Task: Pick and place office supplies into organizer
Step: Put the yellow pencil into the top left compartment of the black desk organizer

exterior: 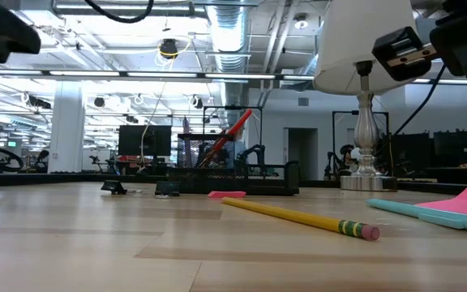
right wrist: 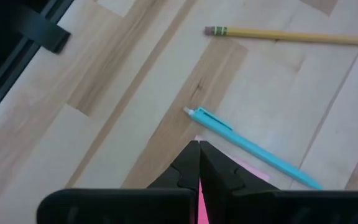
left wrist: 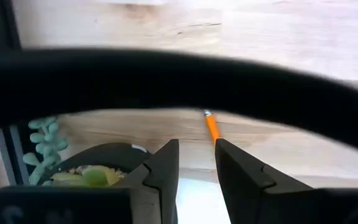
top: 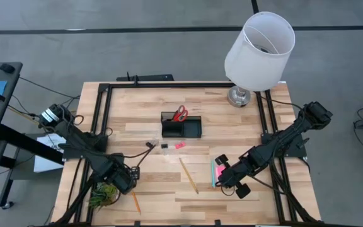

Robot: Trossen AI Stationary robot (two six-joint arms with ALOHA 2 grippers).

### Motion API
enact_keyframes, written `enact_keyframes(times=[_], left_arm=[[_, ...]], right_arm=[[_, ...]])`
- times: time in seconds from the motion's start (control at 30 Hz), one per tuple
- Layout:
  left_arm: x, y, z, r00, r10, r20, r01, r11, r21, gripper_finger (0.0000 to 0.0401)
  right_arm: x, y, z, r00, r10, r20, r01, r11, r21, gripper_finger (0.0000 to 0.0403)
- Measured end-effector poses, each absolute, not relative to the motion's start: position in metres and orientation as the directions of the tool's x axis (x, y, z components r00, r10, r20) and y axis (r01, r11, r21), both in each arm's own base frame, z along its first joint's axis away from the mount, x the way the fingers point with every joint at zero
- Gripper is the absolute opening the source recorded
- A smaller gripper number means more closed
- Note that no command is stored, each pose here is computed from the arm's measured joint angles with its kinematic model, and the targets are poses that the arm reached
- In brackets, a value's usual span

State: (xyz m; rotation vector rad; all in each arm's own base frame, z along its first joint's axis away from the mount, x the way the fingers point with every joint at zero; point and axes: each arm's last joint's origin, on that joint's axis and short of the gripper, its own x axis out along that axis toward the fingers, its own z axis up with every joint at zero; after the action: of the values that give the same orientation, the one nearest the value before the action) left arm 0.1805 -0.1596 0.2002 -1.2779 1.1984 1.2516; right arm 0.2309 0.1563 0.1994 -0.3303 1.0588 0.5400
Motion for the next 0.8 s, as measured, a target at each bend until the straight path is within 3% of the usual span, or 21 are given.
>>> enact_keyframes(times=[0.17,0.57,0.8], left_arm=[[0.191,-0.167,0.181,-0.030,-0.013,-0.999,-0.999,-0.044,0.030,0.0096],[0.201,-0.164,0.166,-0.060,0.036,-0.998,-0.990,-0.130,0.054,0.0096],[0.204,-0.169,0.147,-0.158,0.017,-0.987,-0.978,-0.142,0.154,0.0096]], right_arm=[[0.230,0.156,0.199,0.368,0.252,-0.895,-0.567,0.824,-0.002,0.0001],[0.236,0.145,0.198,0.371,0.232,-0.899,-0.566,0.824,-0.021,0.0001],[0.237,0.144,0.198,0.373,0.229,-0.899,-0.560,0.828,-0.021,0.0001]])
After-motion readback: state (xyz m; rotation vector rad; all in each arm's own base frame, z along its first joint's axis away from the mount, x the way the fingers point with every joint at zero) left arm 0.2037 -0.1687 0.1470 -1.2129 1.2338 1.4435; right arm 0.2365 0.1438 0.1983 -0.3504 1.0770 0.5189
